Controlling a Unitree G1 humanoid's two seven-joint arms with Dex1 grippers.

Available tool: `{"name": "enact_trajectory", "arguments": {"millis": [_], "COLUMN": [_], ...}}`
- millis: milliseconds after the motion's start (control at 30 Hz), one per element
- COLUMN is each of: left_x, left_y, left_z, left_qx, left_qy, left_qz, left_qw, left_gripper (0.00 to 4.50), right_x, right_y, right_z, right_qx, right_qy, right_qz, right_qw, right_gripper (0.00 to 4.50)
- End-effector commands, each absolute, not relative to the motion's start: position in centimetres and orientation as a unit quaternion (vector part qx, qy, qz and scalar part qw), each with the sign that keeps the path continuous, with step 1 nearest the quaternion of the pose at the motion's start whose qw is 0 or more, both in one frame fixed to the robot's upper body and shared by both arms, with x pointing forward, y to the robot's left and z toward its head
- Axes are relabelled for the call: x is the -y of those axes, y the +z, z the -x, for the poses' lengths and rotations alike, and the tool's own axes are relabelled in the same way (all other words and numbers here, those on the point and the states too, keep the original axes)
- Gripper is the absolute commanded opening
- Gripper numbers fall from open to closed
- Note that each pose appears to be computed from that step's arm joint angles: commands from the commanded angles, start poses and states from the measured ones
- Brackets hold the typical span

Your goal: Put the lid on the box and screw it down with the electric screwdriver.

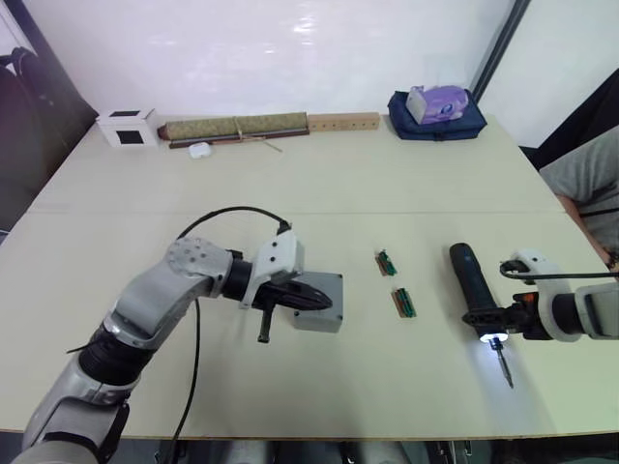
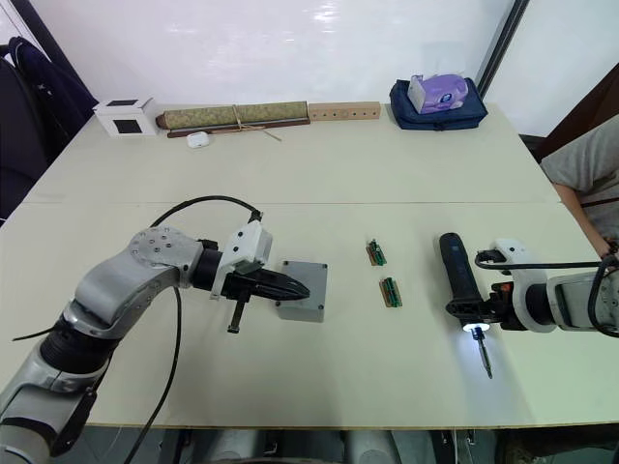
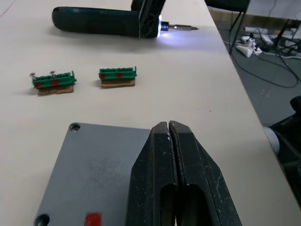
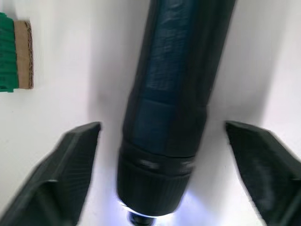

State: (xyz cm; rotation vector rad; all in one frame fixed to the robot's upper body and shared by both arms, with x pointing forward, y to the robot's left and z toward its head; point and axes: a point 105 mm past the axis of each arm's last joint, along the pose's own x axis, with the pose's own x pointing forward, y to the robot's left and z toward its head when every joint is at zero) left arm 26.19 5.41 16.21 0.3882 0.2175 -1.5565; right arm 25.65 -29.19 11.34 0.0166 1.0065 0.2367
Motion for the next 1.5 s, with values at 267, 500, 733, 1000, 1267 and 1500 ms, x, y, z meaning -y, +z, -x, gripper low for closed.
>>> {"name": "enact_trajectory", "arguments": {"millis": [267, 500, 733, 1000, 1267, 1500], "left_x": [-8.3, -11.9, -13.3, -9.7, -7.2, -7.7], "left_y": [18.5, 18.0, 12.5, 11.1, 11.8, 11.7], "left_z": [-30.7, -34.1, -33.0, -31.5, -32.4, -34.0], "left_qx": [-0.070, -0.094, -0.174, -0.163, -0.130, -0.131], "left_qy": [-0.638, -0.571, -0.565, -0.606, -0.620, -0.605], "left_qz": [-0.176, -0.188, -0.242, -0.210, -0.228, -0.252], "left_qw": [0.746, 0.794, 0.769, 0.750, 0.739, 0.743], "left_gripper": [0.00, 0.00, 0.00, 0.00, 0.00, 0.00], "right_x": [27.2, 24.7, 15.4, 9.8, 7.9, 8.2], "right_y": [17.8, 20.4, 16.8, 11.9, 11.2, 11.9], "right_z": [-29.0, -29.1, -25.0, -22.4, -21.8, -22.0], "right_qx": [-0.344, -0.283, -0.239, -0.257, -0.261, -0.258], "right_qy": [0.155, 0.209, 0.455, 0.535, 0.560, 0.556], "right_qz": [-0.005, 0.120, 0.164, 0.135, 0.102, 0.097], "right_qw": [0.926, 0.928, 0.842, 0.794, 0.780, 0.784], "right_gripper": [4.42, 4.42, 4.42, 4.42, 4.42, 4.42]}}
